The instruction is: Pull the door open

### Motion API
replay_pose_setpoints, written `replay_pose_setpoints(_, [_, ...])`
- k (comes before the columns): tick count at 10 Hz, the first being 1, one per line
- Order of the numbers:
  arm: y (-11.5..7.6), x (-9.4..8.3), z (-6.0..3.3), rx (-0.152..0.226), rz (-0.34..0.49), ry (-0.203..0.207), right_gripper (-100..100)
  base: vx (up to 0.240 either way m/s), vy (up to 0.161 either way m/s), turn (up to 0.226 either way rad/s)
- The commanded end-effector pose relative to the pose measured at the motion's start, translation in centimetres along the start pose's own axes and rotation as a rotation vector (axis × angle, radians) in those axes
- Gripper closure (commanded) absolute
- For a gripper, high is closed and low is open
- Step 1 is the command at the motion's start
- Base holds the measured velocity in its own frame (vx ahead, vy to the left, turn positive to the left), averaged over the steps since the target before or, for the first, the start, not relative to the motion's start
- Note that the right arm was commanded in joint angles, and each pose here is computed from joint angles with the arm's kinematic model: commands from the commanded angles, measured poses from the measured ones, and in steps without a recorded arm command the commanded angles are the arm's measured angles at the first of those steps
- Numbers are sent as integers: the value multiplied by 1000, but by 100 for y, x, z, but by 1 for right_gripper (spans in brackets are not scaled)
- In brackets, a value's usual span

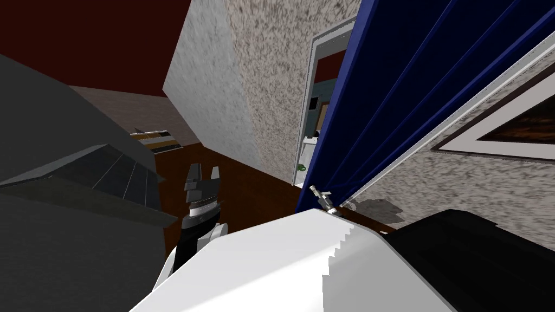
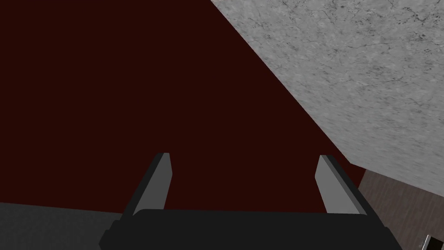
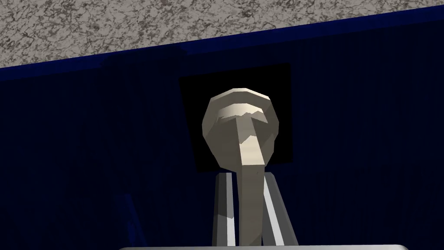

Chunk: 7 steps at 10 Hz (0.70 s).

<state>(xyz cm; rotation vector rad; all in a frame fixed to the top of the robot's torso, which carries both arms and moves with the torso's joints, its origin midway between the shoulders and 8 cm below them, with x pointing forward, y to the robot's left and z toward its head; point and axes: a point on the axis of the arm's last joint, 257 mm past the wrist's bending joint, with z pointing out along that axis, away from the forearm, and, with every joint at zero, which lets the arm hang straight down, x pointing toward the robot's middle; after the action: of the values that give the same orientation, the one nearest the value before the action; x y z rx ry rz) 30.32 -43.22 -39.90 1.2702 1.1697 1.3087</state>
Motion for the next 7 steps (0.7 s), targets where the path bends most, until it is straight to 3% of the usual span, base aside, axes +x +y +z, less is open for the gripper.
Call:
replay_pose_setpoints(1, [-45, 95, 35, 6, 9, 6, 100, -91, -38, 74])
replay_pose_setpoints(3, [-66, 158, 181, 2, 10, -6, 100, -120, -44, 163])
replay_pose_setpoints(7, [-83, 238, 377, -2, 11, -24, 100, -132, -46, 146])
